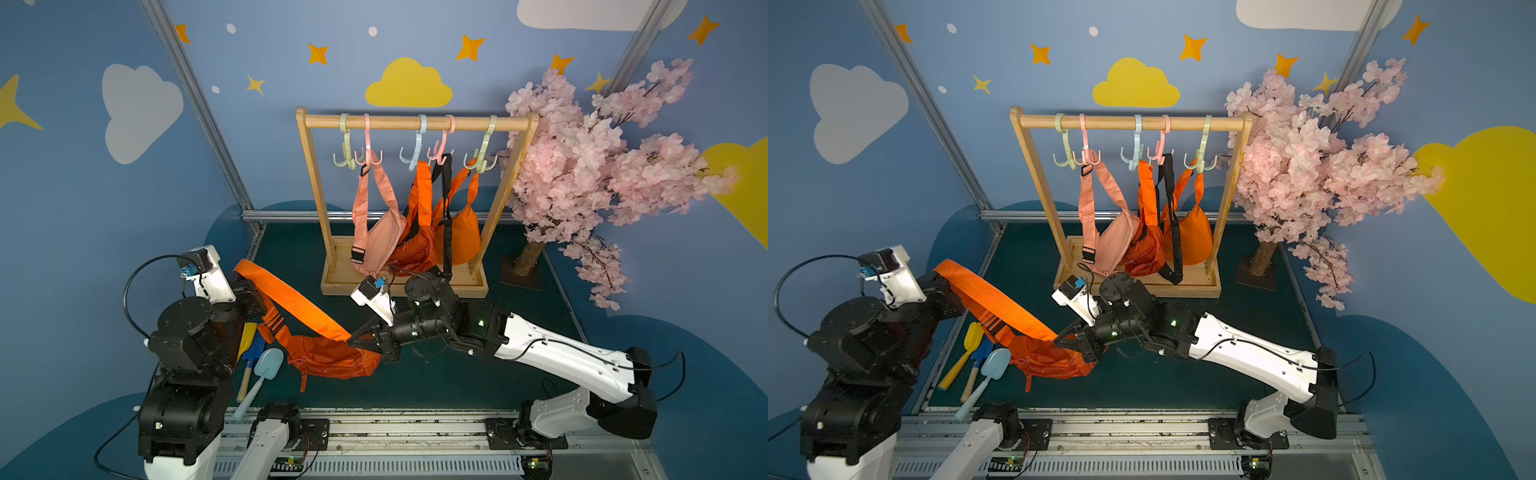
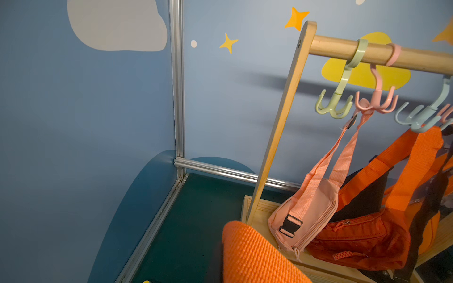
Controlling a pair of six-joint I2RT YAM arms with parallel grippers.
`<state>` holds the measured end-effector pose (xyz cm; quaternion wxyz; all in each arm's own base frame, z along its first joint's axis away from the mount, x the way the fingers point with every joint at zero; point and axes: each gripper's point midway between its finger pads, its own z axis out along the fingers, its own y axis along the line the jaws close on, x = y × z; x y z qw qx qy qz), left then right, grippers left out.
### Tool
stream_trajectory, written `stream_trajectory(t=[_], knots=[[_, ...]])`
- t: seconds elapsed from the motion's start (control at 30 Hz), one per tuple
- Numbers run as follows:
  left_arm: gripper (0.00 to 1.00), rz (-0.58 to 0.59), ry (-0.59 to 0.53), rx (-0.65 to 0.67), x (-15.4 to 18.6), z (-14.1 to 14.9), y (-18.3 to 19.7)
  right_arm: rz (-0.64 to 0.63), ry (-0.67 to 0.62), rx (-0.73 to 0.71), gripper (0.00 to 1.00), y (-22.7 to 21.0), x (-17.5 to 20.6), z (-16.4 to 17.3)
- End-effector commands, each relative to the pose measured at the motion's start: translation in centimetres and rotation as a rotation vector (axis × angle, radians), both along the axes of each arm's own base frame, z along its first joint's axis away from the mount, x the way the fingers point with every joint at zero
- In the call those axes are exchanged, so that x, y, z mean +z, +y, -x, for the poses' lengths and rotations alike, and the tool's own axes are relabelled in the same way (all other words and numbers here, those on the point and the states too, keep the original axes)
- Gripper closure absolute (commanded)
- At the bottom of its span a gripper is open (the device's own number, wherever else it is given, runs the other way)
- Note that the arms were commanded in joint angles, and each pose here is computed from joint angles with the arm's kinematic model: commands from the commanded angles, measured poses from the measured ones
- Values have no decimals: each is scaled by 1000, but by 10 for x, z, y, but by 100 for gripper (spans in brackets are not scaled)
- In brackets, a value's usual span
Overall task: Take the bag off the hook
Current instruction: Place the bag at the center of the board.
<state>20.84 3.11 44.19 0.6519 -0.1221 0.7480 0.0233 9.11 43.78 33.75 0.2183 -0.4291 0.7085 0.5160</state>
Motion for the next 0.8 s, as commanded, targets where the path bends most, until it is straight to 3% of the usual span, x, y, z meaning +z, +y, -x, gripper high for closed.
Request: stream_trajectory(t=[0.0,0.2,0.33,0.5,0.77], knots=[[96,-22,18,37,-17,-33,5,116,138,-47,100,6,-37,-28],[96,-11,83,12,-68,-103,-2,190,173,-160,100,26,-89,-95],[96,12,191,1,-108,-139,-1,244,216,-182,100,35,-124,-118],[96,33,281,-13,-150,-159,4,302,252,-182,100,40,-162,-127],[94,70,376,-70,-207,-166,5,400,320,-150,100,37,-202,-116]])
